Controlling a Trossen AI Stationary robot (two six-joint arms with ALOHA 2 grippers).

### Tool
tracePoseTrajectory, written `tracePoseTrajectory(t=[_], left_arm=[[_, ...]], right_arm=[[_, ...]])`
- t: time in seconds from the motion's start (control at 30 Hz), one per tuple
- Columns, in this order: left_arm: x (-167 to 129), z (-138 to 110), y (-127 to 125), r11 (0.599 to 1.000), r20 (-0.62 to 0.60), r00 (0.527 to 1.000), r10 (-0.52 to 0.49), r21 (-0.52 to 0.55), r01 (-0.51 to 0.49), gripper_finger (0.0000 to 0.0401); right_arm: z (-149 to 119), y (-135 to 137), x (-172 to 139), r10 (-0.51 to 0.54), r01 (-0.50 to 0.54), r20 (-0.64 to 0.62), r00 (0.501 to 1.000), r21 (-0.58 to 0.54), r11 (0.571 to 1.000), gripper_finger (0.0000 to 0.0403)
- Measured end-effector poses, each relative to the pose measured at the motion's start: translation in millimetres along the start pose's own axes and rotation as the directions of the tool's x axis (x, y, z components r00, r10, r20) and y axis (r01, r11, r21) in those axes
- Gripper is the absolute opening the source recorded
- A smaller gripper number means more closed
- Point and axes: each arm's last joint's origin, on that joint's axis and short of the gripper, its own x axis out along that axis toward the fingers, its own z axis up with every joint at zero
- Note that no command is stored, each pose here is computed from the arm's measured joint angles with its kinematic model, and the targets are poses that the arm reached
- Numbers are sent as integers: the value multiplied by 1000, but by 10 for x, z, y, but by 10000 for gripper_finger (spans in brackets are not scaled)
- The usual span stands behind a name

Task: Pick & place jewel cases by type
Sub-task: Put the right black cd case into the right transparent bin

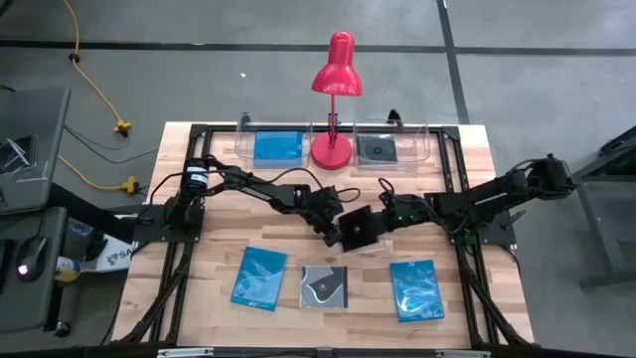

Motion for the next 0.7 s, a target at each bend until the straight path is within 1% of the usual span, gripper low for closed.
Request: tracePoseTrajectory(t=[0.1,0.37,0.53,0.7], left_arm=[[-20,27,56,1000,-21,1000,-15,6,15,154],[-181,138,123,998,-5,1000,-1,62,2,154],[-399,222,220,987,17,994,112,116,-113,154],[-680,318,351,961,34,974,222,162,-225,154]], right_arm=[[1,-1,0,-1,1,3,1000,-17,1000,10],[8,8,-4,4,-3,18,1000,-43,999,3],[17,22,-20,11,-9,33,999,-74,997,1],[15,50,-44,36,-34,15,999,-122,992,1]])
